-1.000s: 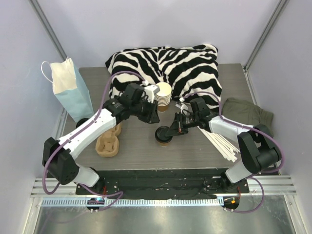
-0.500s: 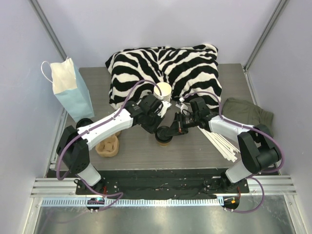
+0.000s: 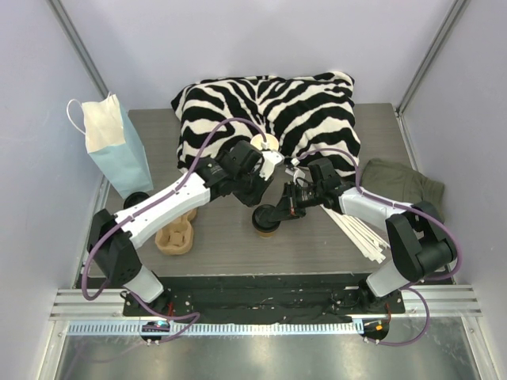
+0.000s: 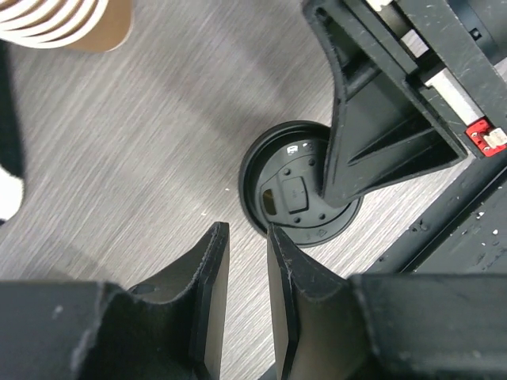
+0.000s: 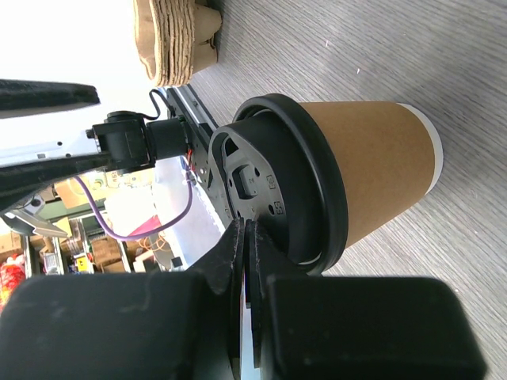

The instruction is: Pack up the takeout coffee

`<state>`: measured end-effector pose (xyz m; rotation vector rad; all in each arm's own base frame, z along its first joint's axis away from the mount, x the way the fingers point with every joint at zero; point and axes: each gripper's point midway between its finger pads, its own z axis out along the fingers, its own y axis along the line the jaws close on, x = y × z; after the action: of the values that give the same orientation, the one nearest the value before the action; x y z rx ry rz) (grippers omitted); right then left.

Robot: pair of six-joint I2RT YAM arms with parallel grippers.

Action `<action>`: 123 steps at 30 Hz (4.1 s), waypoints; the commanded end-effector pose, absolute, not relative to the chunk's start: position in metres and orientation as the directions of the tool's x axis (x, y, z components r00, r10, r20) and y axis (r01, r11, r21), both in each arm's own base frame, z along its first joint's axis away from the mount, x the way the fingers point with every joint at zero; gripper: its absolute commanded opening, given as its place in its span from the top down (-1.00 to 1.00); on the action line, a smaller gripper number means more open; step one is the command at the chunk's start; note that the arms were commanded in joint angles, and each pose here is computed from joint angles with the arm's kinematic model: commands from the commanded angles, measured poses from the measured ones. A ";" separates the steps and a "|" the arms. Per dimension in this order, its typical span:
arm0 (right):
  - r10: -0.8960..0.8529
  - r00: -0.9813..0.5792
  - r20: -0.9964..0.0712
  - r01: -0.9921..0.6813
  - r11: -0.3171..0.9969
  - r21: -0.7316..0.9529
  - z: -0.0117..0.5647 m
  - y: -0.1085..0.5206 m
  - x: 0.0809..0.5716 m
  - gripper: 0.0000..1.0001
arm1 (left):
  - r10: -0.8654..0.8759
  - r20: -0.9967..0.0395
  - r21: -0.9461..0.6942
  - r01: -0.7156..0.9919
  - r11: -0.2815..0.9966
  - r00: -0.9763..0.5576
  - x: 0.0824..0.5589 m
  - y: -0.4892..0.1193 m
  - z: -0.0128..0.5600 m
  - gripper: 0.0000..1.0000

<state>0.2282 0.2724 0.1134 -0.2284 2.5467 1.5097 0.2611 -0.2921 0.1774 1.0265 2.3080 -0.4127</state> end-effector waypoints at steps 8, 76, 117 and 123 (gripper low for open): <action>-0.038 -0.974 -0.223 -0.202 0.588 0.783 0.073 0.260 0.233 0.88 | 0.642 -0.488 -0.085 0.764 0.639 -0.591 0.247 -0.292 0.089 0.59; -0.013 -0.911 -0.413 -0.353 0.544 0.762 0.147 0.271 0.263 0.58 | 0.535 -0.663 -0.171 0.801 0.574 -0.524 0.228 -0.309 0.176 0.47; -0.077 -0.943 -0.324 -0.304 0.595 0.744 0.106 0.265 0.242 0.67 | 0.669 -0.496 -0.119 0.807 0.579 -0.553 0.215 -0.291 0.099 0.60; -0.088 -0.947 -0.308 -0.299 0.593 0.748 0.106 0.261 0.233 0.70 | 0.628 -0.553 -0.099 0.792 0.603 -0.548 0.235 -0.288 0.128 0.57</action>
<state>0.2440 0.2699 0.1194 -0.3039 2.5255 1.3405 0.2092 -0.2827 0.0895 1.1946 2.4759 -0.4487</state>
